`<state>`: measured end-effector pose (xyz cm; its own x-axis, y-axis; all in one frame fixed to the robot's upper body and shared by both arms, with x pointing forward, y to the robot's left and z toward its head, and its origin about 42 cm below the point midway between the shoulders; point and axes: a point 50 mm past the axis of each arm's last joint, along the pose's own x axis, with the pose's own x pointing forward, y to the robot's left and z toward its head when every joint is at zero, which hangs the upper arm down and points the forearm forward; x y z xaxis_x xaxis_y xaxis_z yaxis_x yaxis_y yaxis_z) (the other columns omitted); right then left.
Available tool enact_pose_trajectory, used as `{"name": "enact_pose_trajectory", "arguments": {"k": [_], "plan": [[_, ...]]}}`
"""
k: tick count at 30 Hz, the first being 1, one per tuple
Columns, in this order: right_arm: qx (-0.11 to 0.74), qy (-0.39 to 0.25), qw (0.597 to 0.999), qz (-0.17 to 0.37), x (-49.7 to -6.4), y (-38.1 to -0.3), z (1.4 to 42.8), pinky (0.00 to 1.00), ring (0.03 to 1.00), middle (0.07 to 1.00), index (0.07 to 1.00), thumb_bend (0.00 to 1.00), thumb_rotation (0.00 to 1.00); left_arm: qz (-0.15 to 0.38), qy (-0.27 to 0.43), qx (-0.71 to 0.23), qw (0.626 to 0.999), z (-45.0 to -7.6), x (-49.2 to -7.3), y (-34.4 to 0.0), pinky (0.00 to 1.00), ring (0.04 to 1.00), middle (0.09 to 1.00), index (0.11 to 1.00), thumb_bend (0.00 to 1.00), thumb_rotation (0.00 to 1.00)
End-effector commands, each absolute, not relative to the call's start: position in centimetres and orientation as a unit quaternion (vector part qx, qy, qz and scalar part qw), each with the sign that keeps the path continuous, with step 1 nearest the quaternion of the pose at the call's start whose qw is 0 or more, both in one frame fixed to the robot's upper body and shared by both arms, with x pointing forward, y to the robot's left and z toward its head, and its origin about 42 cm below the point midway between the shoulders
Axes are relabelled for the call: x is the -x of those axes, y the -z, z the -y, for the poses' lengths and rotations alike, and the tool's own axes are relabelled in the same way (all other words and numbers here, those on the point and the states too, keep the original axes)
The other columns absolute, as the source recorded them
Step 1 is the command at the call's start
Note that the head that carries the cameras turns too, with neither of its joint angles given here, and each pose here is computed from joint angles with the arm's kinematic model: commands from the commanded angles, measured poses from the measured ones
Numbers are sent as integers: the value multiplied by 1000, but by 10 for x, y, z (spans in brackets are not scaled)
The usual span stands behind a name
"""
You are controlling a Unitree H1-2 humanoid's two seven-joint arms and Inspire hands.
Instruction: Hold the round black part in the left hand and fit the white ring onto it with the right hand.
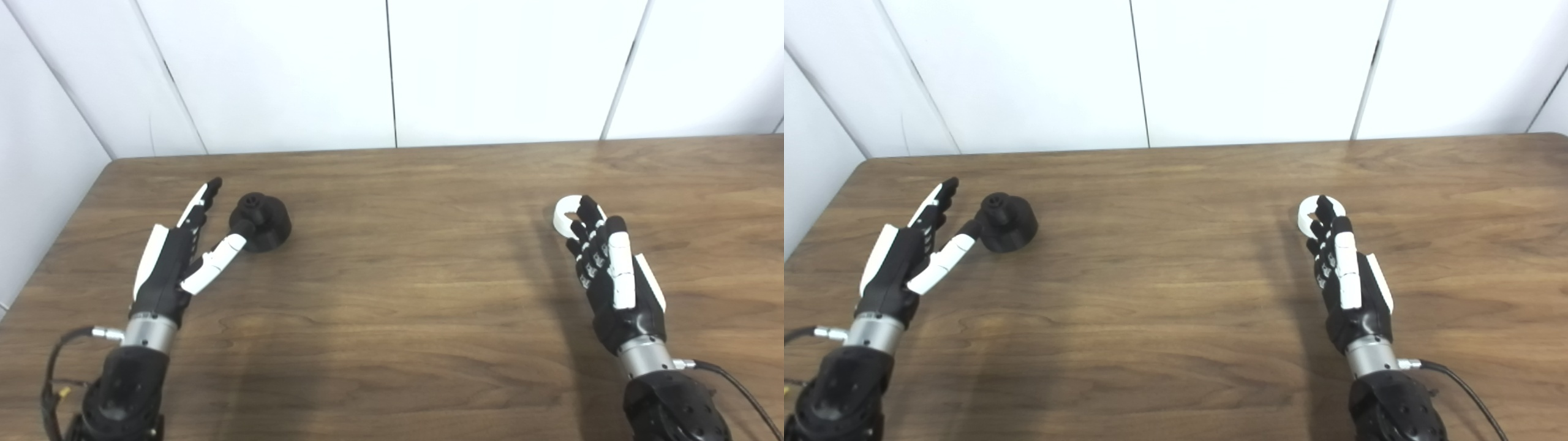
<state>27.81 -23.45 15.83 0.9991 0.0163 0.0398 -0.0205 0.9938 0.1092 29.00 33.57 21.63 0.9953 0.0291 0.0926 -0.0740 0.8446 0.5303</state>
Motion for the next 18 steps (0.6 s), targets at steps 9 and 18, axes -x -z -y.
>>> {"name": "enact_pose_trajectory", "arguments": {"k": [9,18], "plan": [[-40,-23,997,59,-282,-175,235,1000,1000,1000,937,598,1000,36,-39,-404,913,-358,-340,-248,925,1000,1000,982,888,523],[-34,-20,998,56,-279,-176,238,1000,1000,1000,923,620,1000,-9,-30,-470,882,-382,-369,-233,914,1000,995,959,935,414]]}}
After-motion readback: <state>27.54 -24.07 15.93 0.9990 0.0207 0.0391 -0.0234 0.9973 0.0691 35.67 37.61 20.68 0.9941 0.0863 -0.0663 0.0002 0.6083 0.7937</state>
